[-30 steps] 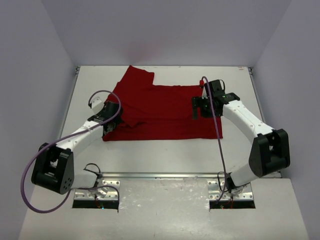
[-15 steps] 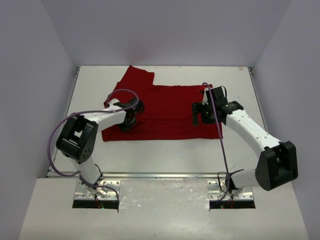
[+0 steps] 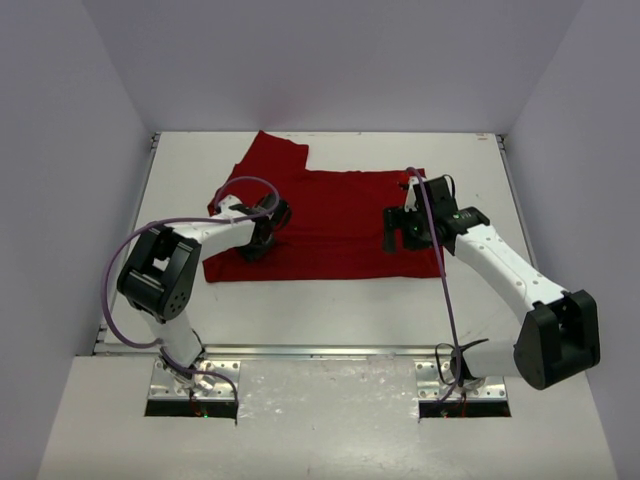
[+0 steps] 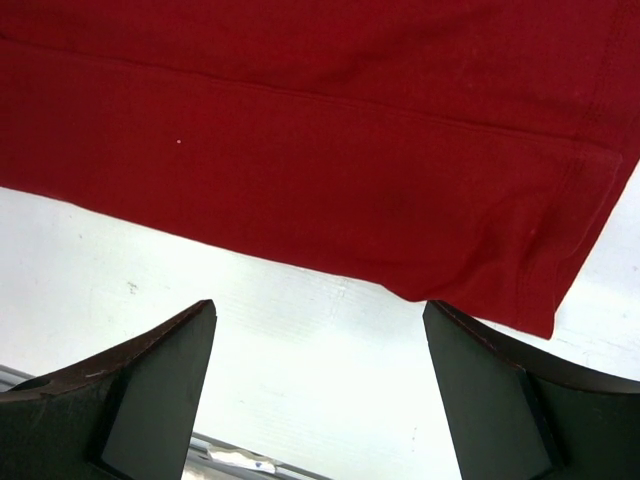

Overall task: Fold and stack the t-shirts
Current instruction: Fold the tshirt

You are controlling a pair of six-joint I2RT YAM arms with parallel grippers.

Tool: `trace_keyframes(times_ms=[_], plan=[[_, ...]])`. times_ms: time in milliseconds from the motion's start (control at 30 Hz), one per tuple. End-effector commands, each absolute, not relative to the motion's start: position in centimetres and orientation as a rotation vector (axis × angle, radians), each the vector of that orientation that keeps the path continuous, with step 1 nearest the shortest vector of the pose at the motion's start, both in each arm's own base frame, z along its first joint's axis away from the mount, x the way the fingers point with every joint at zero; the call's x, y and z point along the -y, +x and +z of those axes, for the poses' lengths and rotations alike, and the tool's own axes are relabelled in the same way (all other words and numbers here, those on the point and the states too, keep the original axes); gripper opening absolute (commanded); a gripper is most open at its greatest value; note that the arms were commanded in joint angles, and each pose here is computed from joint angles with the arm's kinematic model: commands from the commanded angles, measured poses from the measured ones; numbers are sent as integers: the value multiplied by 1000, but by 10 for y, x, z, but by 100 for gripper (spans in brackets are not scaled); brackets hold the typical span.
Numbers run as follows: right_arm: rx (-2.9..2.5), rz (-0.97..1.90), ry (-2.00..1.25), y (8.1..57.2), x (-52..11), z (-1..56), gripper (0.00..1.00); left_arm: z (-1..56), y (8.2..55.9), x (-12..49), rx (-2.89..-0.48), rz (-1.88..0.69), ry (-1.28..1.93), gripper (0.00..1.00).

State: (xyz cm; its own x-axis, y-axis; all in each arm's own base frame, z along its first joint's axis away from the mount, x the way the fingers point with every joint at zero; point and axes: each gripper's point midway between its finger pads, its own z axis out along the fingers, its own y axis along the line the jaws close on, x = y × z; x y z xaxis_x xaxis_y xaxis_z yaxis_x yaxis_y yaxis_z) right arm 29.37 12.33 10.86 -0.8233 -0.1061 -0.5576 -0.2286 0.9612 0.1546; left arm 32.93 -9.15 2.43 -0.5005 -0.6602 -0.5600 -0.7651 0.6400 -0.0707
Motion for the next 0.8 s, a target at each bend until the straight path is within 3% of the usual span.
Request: trace_keyframes(times_ms=[0,667,767], plan=[[-2491,327,-269,298,-133,116,85,35,344,94,-2247,202,-1091,42],[-2537,301,-300,298,-134,105,85,47,409,90,-2188,266,-1000,47],[-2551,294,-307,297,-134,102,85,47,417,92,-2190,260,-980,51]])
